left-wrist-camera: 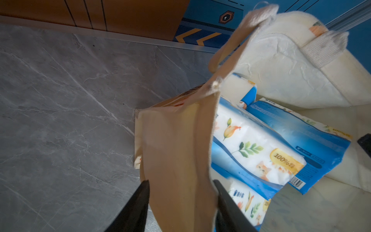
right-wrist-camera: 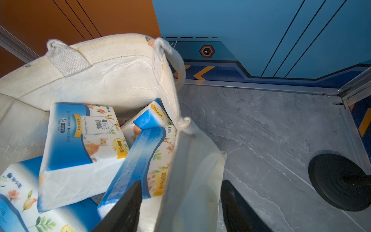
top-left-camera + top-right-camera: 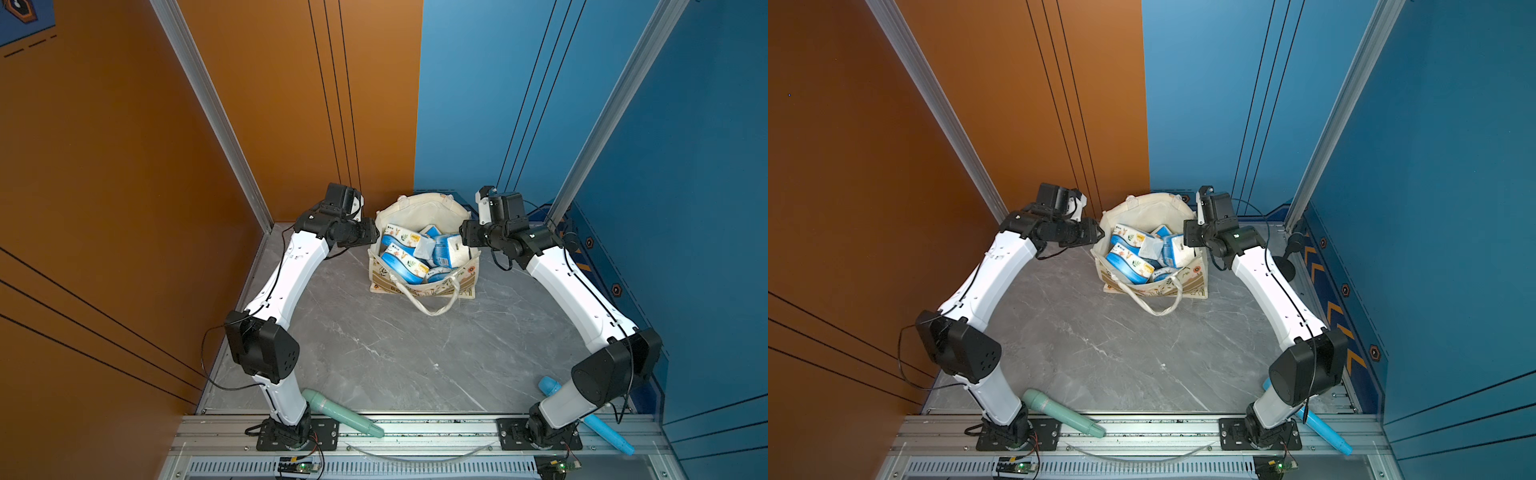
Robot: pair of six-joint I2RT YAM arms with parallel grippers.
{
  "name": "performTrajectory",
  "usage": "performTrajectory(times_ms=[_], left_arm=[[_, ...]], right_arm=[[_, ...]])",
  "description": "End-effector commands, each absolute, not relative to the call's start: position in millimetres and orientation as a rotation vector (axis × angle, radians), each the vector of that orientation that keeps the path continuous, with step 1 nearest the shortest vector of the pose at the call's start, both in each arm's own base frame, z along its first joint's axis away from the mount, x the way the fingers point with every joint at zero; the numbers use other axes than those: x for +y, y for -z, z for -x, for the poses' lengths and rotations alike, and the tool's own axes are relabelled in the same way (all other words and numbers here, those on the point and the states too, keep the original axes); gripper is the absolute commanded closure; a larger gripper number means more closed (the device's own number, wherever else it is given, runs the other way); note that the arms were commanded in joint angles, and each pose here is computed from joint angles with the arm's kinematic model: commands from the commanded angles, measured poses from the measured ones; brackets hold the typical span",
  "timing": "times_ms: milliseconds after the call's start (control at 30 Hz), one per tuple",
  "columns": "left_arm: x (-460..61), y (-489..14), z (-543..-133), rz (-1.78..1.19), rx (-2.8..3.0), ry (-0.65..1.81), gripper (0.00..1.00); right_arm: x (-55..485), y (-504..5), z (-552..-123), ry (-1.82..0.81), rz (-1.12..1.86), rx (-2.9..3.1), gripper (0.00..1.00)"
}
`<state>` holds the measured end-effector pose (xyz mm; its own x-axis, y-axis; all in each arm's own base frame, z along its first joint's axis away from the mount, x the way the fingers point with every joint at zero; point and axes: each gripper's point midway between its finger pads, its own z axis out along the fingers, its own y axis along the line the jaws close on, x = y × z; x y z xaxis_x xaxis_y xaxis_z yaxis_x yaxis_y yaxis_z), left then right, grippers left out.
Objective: Put tissues into the canvas bag
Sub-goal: Adjust the canvas bag at the center of the board.
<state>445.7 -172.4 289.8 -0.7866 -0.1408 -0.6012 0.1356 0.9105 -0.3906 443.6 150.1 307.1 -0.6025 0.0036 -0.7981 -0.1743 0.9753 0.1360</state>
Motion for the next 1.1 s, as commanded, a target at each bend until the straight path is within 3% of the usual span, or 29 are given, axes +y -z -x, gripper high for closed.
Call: performTrajectory(times_ms=[0, 633, 867, 1067], left_arm=[[-168.8, -317.3, -446.2, -0.015, 2.339, 0.56, 0.48], [-137.8, -346.9, -446.4, 0.027, 2.178, 0.532, 0.49], [-95.6, -356.6, -433.8, 0.086, 2.071, 0.476, 0.49], [-48.9, -344.7, -415.9, 0.178, 1.988, 0.377, 0.5]], right_arm=[[151.0, -329.6, -440.1, -0.301, 0.106, 2.149, 0.35], [146.8, -372.8, -427.6, -0.448, 0.085, 1.974, 0.21], [100.5, -404.1, -396.3, -0.474, -0.031, 1.836, 0.18], [37.3, -386.0, -360.3, -0.364, -0.214, 1.817, 0.1]])
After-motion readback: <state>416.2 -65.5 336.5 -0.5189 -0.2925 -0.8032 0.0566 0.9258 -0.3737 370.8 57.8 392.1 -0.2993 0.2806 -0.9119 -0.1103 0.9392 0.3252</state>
